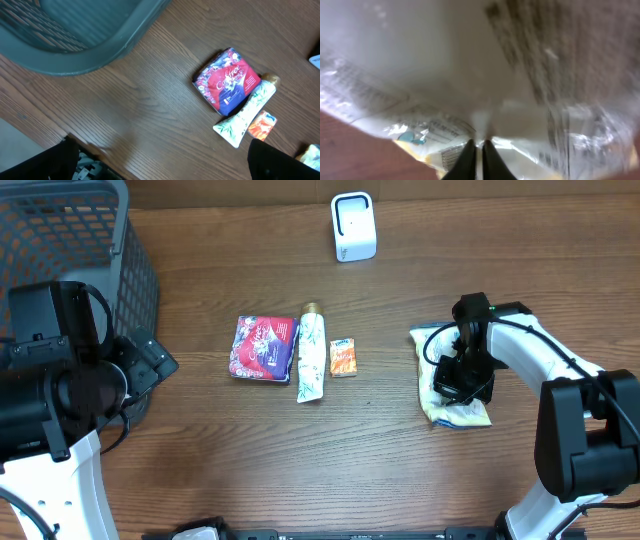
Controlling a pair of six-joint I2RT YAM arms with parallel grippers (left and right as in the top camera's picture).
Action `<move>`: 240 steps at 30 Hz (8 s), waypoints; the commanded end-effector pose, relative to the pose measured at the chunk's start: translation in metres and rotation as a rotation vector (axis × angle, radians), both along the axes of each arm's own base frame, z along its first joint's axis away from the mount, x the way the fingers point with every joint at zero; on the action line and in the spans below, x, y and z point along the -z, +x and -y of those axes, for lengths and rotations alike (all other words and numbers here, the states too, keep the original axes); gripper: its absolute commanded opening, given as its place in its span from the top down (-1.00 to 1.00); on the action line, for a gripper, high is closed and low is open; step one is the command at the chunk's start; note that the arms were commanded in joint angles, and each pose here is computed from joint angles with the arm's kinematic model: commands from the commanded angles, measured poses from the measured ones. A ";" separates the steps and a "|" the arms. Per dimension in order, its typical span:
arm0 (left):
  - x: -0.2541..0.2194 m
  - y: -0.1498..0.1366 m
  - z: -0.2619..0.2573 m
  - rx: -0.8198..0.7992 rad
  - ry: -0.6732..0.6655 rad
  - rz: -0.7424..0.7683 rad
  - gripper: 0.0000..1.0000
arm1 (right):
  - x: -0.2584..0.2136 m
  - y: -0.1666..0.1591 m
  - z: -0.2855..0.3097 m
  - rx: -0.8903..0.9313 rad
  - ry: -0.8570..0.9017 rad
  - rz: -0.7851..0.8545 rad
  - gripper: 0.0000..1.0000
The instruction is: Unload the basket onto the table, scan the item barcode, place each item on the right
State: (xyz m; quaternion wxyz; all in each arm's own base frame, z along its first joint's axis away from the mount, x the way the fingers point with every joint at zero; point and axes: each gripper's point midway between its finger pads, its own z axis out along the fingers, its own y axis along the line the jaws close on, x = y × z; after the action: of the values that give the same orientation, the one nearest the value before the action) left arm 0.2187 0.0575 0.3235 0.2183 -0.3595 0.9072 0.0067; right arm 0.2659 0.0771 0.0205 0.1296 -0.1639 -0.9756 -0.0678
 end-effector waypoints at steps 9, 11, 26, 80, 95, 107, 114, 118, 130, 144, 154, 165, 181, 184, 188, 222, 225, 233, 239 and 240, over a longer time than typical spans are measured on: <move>0.001 0.000 -0.003 -0.023 0.002 -0.003 -0.99 | -0.098 0.098 -0.005 -0.114 -0.007 0.333 -1.00; 0.001 0.000 -0.003 -0.023 0.002 -0.003 -1.00 | -0.098 0.112 -0.009 -0.112 0.009 0.392 -1.00; 0.001 0.000 -0.003 -0.023 0.002 -0.003 -1.00 | -0.055 0.089 -0.024 -0.298 -0.450 0.447 -1.00; 0.001 0.000 -0.003 -0.023 0.002 -0.003 -1.00 | -0.102 0.089 -0.153 -0.208 0.590 0.406 0.93; 0.001 0.000 -0.003 -0.023 0.002 -0.003 -0.99 | -0.040 0.119 -0.030 0.135 0.387 0.420 -0.08; 0.001 0.000 -0.003 -0.023 0.002 -0.003 -0.99 | -0.045 0.115 0.074 0.128 -0.099 0.381 -0.40; 0.001 0.000 -0.003 -0.023 0.002 -0.003 -0.99 | -0.071 0.112 0.060 0.002 -0.095 0.361 -0.46; 0.001 0.000 -0.003 -0.023 0.002 -0.003 -1.00 | -0.063 0.096 0.061 -0.002 -0.224 0.304 -0.54; 0.001 0.000 -0.003 -0.023 0.002 -0.003 -1.00 | 0.000 0.055 0.073 0.140 -0.513 0.272 -0.52; 0.001 0.000 -0.003 -0.023 0.002 -0.003 -1.00 | -0.063 0.088 -0.030 -0.054 0.087 0.294 0.93; 0.001 0.000 -0.003 -0.023 0.002 -0.003 -1.00 | -0.143 0.099 -0.141 -0.219 0.813 0.444 0.93; 0.001 0.000 -0.003 -0.023 0.002 -0.003 -0.99 | -0.078 0.076 -0.165 -0.035 0.899 0.253 0.92; 0.001 0.000 -0.003 -0.023 0.002 -0.003 -0.99 | 0.008 0.093 -0.028 0.067 0.163 0.260 0.15; 0.001 0.000 -0.003 -0.023 0.002 -0.003 -1.00 | -0.008 0.098 -0.010 0.026 0.079 0.258 0.07; 0.001 0.000 -0.003 -0.023 0.002 -0.003 -0.99 | -0.056 0.113 -0.001 -0.037 0.017 0.290 0.03; 0.001 0.000 -0.003 -0.023 0.002 -0.003 -1.00 | -0.075 0.093 -0.050 -0.252 -0.108 0.220 0.79; 0.001 0.000 -0.003 -0.023 0.002 -0.003 -1.00 | -0.093 0.101 -0.088 -0.291 0.081 0.278 0.79; 0.001 0.000 -0.003 -0.023 0.002 -0.003 -1.00 | -0.068 0.115 -0.126 -0.275 0.203 0.360 0.74; 0.001 0.000 -0.003 -0.023 0.002 -0.003 -0.99 | -0.002 0.090 -0.119 -0.223 0.167 0.307 0.80; 0.001 0.000 -0.003 -0.023 0.002 -0.003 -1.00 | 0.008 0.084 -0.111 -0.198 0.130 0.291 0.87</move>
State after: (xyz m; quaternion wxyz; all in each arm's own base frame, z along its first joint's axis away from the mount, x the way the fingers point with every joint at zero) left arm 0.2187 0.0575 0.3234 0.2181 -0.3595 0.9073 0.0068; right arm 0.3701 0.2006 0.0372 -0.0186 -0.0121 -0.9855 -0.1684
